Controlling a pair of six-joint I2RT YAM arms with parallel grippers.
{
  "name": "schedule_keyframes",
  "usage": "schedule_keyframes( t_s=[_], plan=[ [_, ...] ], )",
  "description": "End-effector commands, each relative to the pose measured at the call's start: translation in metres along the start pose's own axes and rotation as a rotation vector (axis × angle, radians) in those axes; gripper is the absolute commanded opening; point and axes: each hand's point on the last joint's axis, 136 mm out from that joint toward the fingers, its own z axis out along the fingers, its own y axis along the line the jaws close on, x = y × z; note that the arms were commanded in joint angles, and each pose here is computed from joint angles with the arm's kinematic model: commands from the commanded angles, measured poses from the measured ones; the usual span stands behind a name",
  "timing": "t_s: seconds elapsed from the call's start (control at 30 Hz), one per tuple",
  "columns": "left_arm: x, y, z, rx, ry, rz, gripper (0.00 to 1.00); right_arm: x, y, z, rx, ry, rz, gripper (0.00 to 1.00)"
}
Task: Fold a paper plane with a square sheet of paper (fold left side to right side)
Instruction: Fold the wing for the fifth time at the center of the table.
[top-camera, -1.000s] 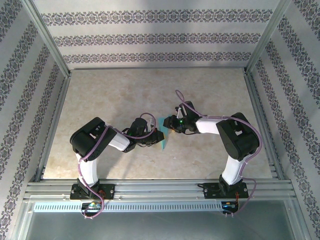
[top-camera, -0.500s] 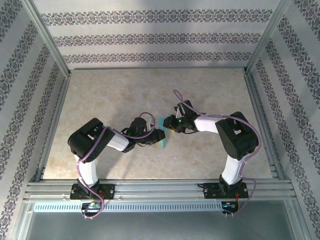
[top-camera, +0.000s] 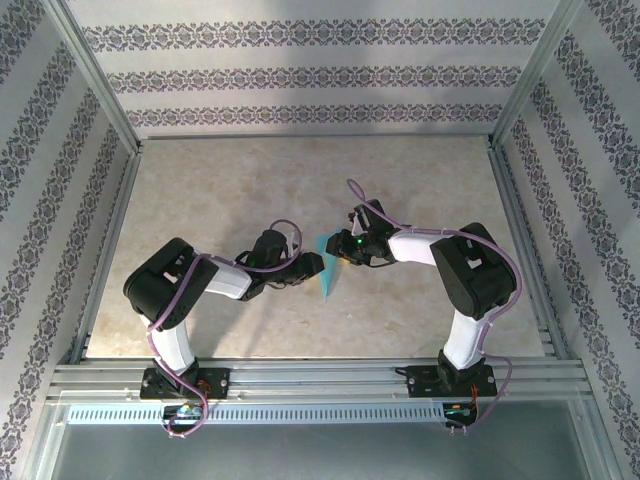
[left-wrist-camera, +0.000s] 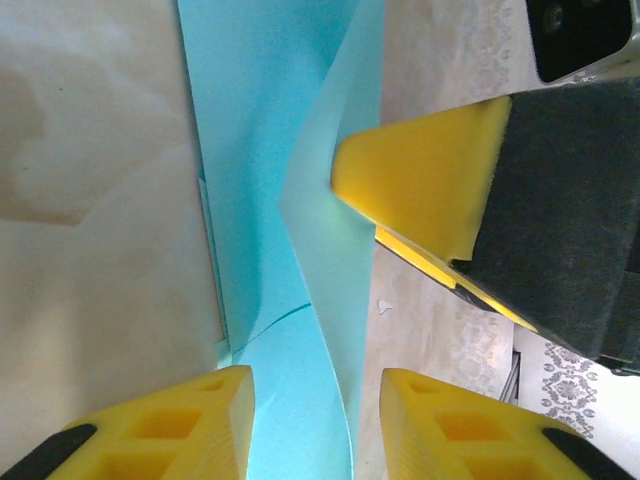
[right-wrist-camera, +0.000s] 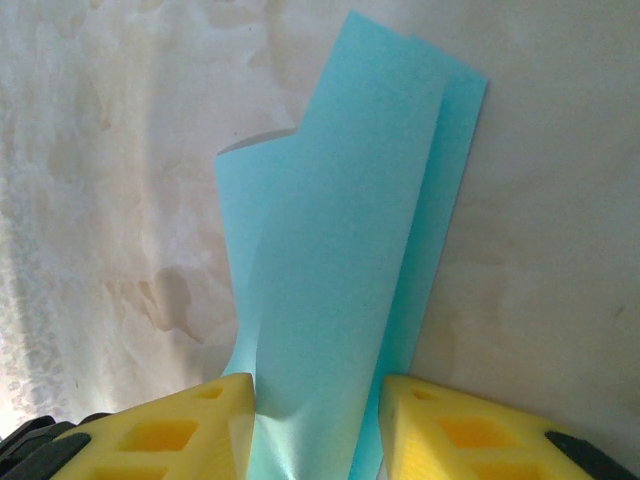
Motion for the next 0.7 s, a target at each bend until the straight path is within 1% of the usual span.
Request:
schedule_keyframes(
  t_s=[0.0,0.23,0.67],
  plan=[
    [-0.008,0.004,0.002,-0.026,-0.005,0.014,0.35,0.010,-0.020,0.013,0.071,0.031,-0.003,0.41],
    [-0.014,0.007,0.009,-0.034,-0.003,0.014,0.21,0.011,-0.021,0.013,0.073,0.034,-0.002,0.41],
    [-0.016,0.016,0.013,-0.063,0.003,0.012,0.05,0.013,-0.023,0.012,0.082,0.036,-0.005,0.41]
  ],
)
